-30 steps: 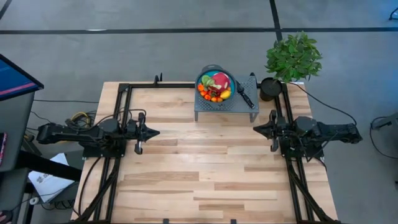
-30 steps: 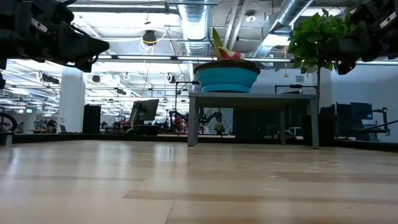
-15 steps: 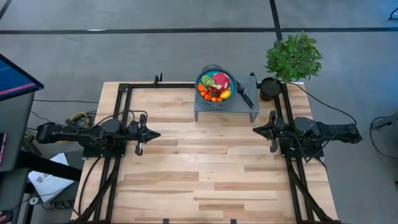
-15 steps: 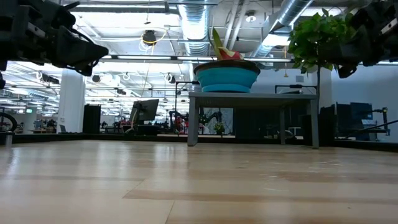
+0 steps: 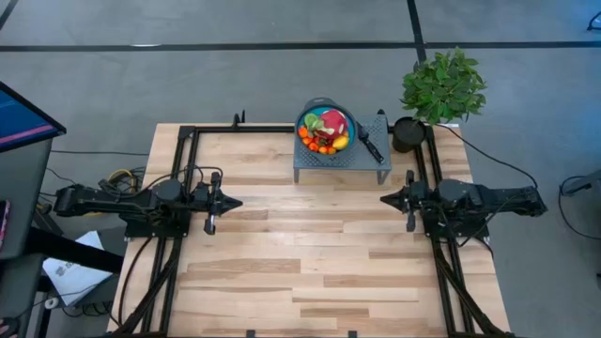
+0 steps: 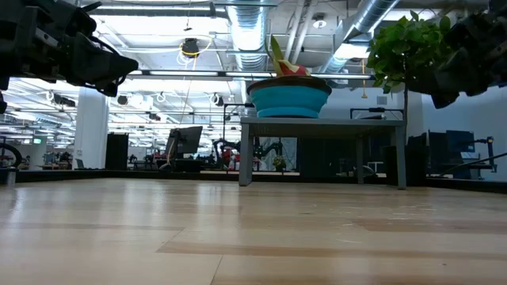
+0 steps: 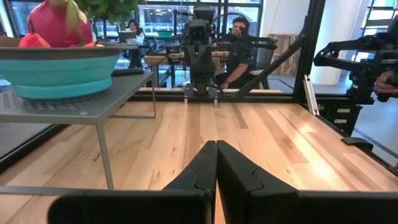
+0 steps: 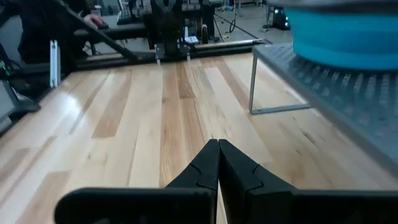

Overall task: Pick & Place Fruit
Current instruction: Return to Home Position

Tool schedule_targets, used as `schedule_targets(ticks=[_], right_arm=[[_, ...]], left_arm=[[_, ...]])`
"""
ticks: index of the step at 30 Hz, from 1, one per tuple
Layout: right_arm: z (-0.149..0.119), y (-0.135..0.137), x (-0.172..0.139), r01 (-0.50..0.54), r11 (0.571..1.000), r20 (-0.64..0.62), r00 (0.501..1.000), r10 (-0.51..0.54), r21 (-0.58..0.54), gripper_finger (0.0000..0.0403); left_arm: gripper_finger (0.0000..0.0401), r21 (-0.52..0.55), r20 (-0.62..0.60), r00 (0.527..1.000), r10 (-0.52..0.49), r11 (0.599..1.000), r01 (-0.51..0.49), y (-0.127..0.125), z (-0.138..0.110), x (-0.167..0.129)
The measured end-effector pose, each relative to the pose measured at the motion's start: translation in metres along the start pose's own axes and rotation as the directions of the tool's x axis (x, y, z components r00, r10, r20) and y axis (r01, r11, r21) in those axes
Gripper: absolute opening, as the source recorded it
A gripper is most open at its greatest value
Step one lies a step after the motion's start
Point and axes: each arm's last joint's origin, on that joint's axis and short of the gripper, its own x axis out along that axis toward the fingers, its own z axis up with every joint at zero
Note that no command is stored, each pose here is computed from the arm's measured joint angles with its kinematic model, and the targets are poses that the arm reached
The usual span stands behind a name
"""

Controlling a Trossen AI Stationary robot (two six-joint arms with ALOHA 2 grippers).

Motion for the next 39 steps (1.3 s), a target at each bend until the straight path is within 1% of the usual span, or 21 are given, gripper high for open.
schedule_targets(ticks=[2, 5, 7, 10, 12, 14, 17, 20, 21, 25, 30, 32, 39], right_arm=[[-0.009, 0.0, 0.005, 0.0, 1.0, 0.0, 1.0, 0.0, -0.01, 0.0], [-0.005, 0.001, 0.008, -0.003, 1.0, 0.063, 0.998, 0.003, 0.003, 0.0], [-0.006, 0.001, 0.01, 0.004, 1.0, 0.062, 0.998, -0.004, -0.01, 0.0], [-0.001, 0.0, 0.009, 0.028, 1.0, 0.114, 0.993, -0.027, -0.01, 0.0], [0.001, 0.0, 0.009, 0.028, 1.0, 0.127, 0.992, -0.027, -0.006, 0.0], [0.003, 0.001, 0.009, -0.011, 1.0, 0.15, 0.989, 0.009, 0.011, 0.0], [0.004, 0.004, 0.009, -0.11, 0.993, 0.168, 0.98, 0.104, 0.03, 0.0], [-0.002, 0.007, 0.013, -0.175, 0.984, 0.227, 0.96, 0.165, 0.024, 0.0], [-0.006, 0.007, 0.015, -0.18, 0.983, 0.228, 0.959, 0.17, 0.021, 0.0], [-0.009, 0.008, 0.016, -0.179, 0.984, 0.199, 0.965, 0.172, 0.02, 0.0], [-0.011, 0.008, 0.017, -0.158, 0.983, 0.167, 0.971, 0.171, -0.088, 0.0], [-0.012, 0.008, 0.019, -0.152, 0.982, 0.15, 0.974, 0.168, -0.111, 0.0], [-0.016, 0.008, 0.022, -0.154, 0.983, 0.103, 0.981, 0.164, -0.1, 0.0]], left_arm=[[0.0002, 0.0, 0.0, 1.0, 0.0, 1.0, 0.0, 0.0, 0.0, 0.0], [0.0002, -0.001, -0.001, 1.0, 0.0, 1.0, 0.0, 0.0, 0.0, 0.0], [0.0002, 0.0, -0.002, 1.0, 0.0, 1.0, 0.0, 0.0, 0.0, 0.0], [0.0002, 0.0, -0.01, 1.0, 0.0, 1.0, 0.0, 0.0, -0.001, 0.001], [0.0002, 0.0, -0.009, 1.0, 0.0, 1.0, 0.0, 0.0, -0.001, 0.001], [0.0002, 0.0, -0.006, 1.0, 0.0, 1.0, 0.0, 0.0, -0.001, 0.001], [0.0002, 0.001, -0.006, 1.0, 0.0, 1.0, 0.0, 0.0, -0.001, 0.001], [0.0002, 0.002, -0.006, 1.0, 0.0, 1.0, 0.0, 0.0, -0.001, 0.001], [0.0002, 0.002, -0.006, 1.0, 0.0, 1.0, 0.0, 0.0, -0.001, 0.001], [0.0002, 0.003, -0.006, 1.0, 0.0, 1.0, 0.0, 0.0, -0.001, 0.001], [0.0002, 0.003, -0.005, 1.0, 0.0, 1.0, 0.0, 0.0, 0.0, 0.001], [0.0002, 0.003, -0.001, 1.0, 0.0, 1.0, 0.0, 0.0, 0.0, 0.001], [0.0002, 0.003, 0.001, 1.0, 0.0, 1.0, 0.0, 0.0, 0.0, 0.001]])
